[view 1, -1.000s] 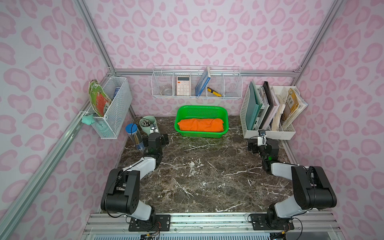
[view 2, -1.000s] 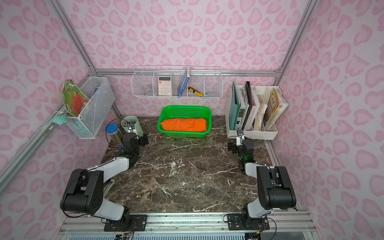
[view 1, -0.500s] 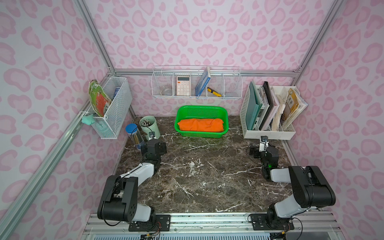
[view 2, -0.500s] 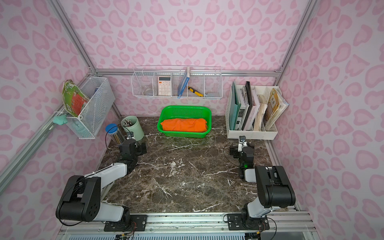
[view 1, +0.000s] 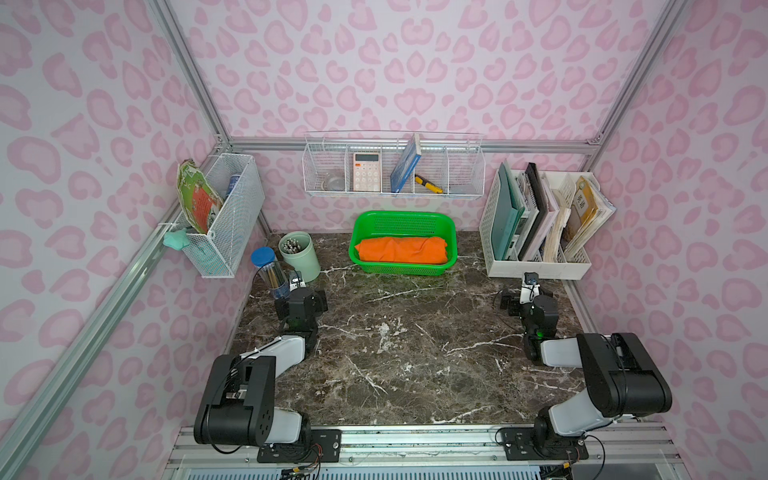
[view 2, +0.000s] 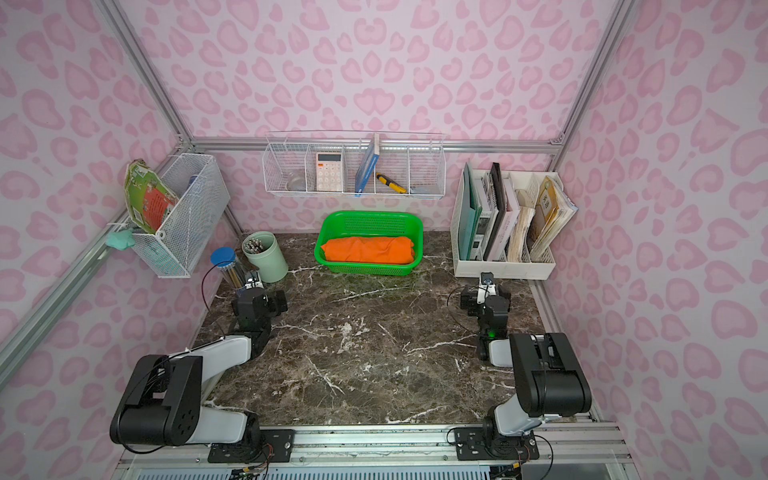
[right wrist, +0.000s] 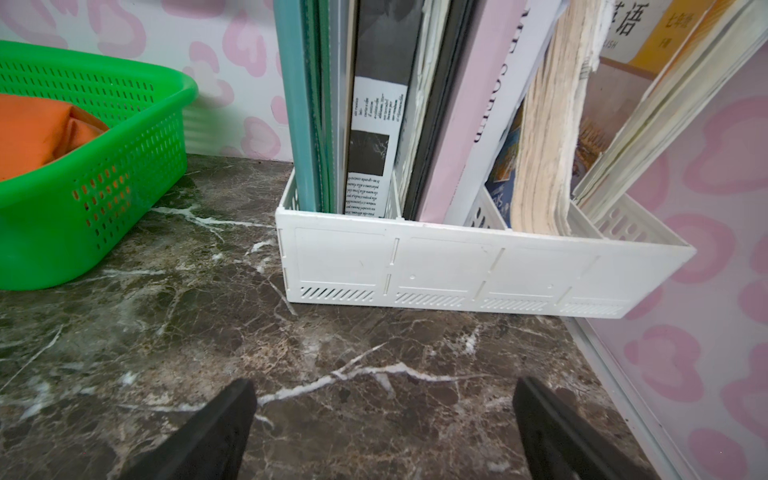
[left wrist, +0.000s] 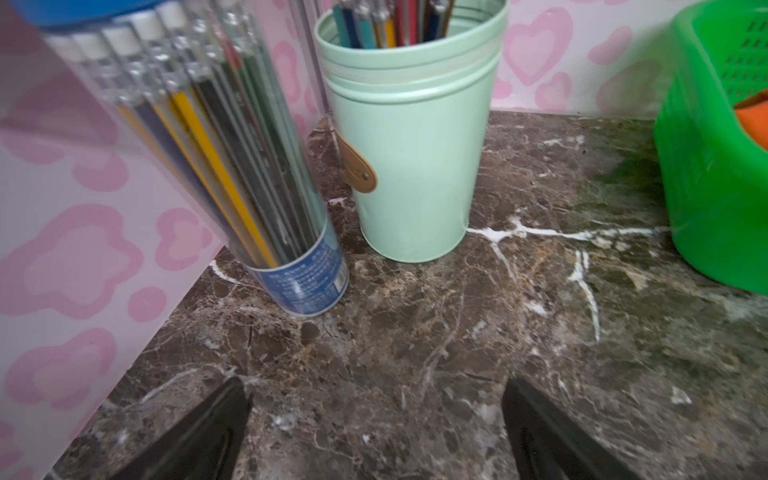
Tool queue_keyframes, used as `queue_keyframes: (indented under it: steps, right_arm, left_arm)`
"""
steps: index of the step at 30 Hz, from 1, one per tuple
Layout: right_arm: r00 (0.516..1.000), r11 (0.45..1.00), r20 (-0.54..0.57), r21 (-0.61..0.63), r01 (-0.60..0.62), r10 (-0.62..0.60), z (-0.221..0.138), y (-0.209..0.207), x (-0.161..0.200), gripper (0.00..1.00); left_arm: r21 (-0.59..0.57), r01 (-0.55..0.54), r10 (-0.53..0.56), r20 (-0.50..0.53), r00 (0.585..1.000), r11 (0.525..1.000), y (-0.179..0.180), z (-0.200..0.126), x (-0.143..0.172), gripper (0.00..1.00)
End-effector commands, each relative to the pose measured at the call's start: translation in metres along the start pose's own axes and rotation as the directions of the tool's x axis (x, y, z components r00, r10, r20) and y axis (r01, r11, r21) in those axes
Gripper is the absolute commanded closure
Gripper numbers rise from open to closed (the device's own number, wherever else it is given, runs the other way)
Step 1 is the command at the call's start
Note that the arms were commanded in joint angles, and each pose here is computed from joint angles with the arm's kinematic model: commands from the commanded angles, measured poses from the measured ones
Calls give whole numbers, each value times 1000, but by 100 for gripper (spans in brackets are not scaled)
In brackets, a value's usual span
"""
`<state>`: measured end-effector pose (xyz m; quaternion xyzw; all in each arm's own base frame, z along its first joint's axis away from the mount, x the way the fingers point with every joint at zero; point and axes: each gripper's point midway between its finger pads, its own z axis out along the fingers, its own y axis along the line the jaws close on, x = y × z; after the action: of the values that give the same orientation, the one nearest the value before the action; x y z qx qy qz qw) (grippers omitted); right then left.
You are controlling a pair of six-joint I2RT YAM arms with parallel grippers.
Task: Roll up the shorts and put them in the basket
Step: Reset both arms
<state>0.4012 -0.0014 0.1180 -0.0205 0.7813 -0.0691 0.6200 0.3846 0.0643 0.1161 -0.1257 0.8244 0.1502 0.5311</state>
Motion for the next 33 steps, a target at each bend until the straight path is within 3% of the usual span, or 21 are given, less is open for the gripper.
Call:
queue_keyframes:
  steps: [1,10,23,33]
  right_arm:
    - [999,1000,38,16,-17,16,-2,-3,-9,0]
    - [999,1000,40,18,-18,17,-2,-3,-9,0]
    - [999,1000,34,18,-20,20,-1,-3,-8,0]
    - [997,999,56,-28,-43,44,-5,-1,-9,0]
  left_arm:
    - [39,65,-67,45,997,997,1,-1,-8,1]
    - [53,139,-144,87,986,989,10,4,17,1]
    - [117,98,-99,2,995,988,-5,20,22,1]
    - [119,98,-99,2,995,988,-5,21,22,1]
